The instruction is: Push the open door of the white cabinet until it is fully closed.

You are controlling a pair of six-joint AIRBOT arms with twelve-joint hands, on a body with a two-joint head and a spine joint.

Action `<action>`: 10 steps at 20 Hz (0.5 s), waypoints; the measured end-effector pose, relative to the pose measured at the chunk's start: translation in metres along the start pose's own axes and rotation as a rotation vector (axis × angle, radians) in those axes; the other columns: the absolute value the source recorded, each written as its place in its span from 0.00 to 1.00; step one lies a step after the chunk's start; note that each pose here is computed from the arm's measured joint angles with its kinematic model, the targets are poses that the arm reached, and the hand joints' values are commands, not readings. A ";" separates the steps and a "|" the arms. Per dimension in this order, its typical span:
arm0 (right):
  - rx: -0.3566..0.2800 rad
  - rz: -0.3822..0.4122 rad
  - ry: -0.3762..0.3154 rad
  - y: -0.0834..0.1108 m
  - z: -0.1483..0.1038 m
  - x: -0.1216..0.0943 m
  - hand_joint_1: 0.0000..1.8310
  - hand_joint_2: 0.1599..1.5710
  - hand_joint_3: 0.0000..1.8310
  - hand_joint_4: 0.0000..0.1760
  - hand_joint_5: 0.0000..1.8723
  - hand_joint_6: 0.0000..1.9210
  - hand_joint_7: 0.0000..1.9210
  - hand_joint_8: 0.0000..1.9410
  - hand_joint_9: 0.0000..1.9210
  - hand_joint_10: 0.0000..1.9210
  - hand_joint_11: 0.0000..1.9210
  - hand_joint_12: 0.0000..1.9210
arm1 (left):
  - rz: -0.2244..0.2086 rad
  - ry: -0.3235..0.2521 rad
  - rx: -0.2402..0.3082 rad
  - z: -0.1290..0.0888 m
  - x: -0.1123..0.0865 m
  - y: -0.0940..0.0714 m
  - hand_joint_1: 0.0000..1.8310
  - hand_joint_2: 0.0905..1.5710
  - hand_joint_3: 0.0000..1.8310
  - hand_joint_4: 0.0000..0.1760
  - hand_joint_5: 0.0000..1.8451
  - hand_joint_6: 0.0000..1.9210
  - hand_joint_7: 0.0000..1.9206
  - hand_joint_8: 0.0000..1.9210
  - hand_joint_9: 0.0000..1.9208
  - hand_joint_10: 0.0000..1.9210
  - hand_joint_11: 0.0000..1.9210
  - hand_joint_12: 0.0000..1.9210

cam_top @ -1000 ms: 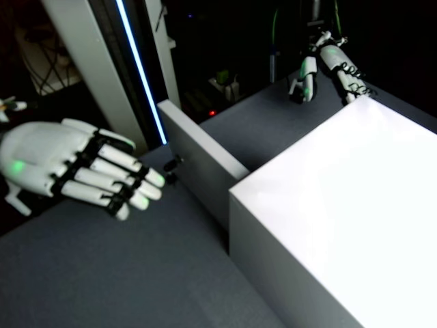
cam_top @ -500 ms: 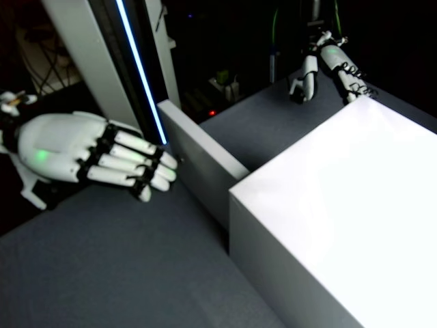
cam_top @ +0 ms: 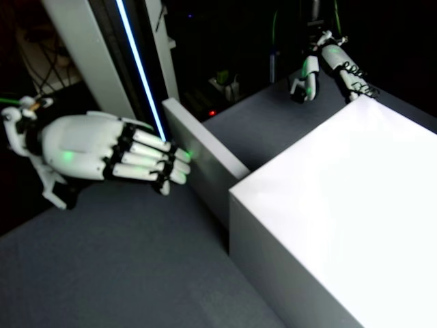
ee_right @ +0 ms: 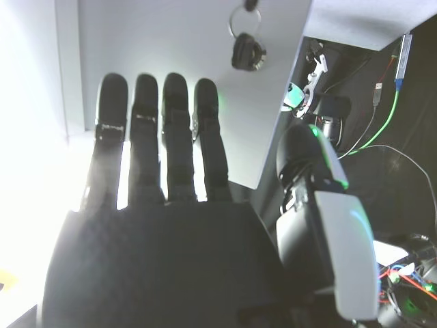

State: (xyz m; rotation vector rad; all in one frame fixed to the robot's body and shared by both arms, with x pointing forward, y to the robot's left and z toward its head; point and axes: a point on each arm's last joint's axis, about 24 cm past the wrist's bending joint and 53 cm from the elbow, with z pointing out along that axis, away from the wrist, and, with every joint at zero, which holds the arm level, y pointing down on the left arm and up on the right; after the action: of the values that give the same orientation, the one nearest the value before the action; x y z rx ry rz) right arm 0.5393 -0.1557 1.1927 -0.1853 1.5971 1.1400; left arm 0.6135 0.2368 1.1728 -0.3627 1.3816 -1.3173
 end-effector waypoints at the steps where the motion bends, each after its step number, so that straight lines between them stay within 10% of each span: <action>1: -0.004 0.003 0.002 0.000 0.002 0.001 0.02 0.83 0.00 0.00 0.21 0.10 0.22 0.00 0.08 0.34 0.00 0.75 | 0.000 0.000 0.001 0.000 0.000 0.000 0.21 0.91 0.00 0.00 0.04 0.00 0.00 0.00 0.00 0.00 0.00 0.00; 10: -0.067 0.040 0.005 0.007 0.029 0.014 0.04 0.83 0.00 0.00 0.10 0.29 0.19 0.00 0.00 0.45 0.00 0.74 | -0.001 -0.014 0.002 -0.003 -0.003 0.000 0.23 0.91 0.00 0.00 0.03 0.00 0.00 0.00 0.00 0.00 0.00 0.00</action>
State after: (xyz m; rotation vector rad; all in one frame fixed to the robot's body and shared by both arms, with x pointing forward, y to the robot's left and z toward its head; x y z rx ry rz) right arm 0.5484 -0.1245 1.1871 -0.2019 1.5744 1.2259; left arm 0.6116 0.2406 1.1737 -0.3704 1.3681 -1.3150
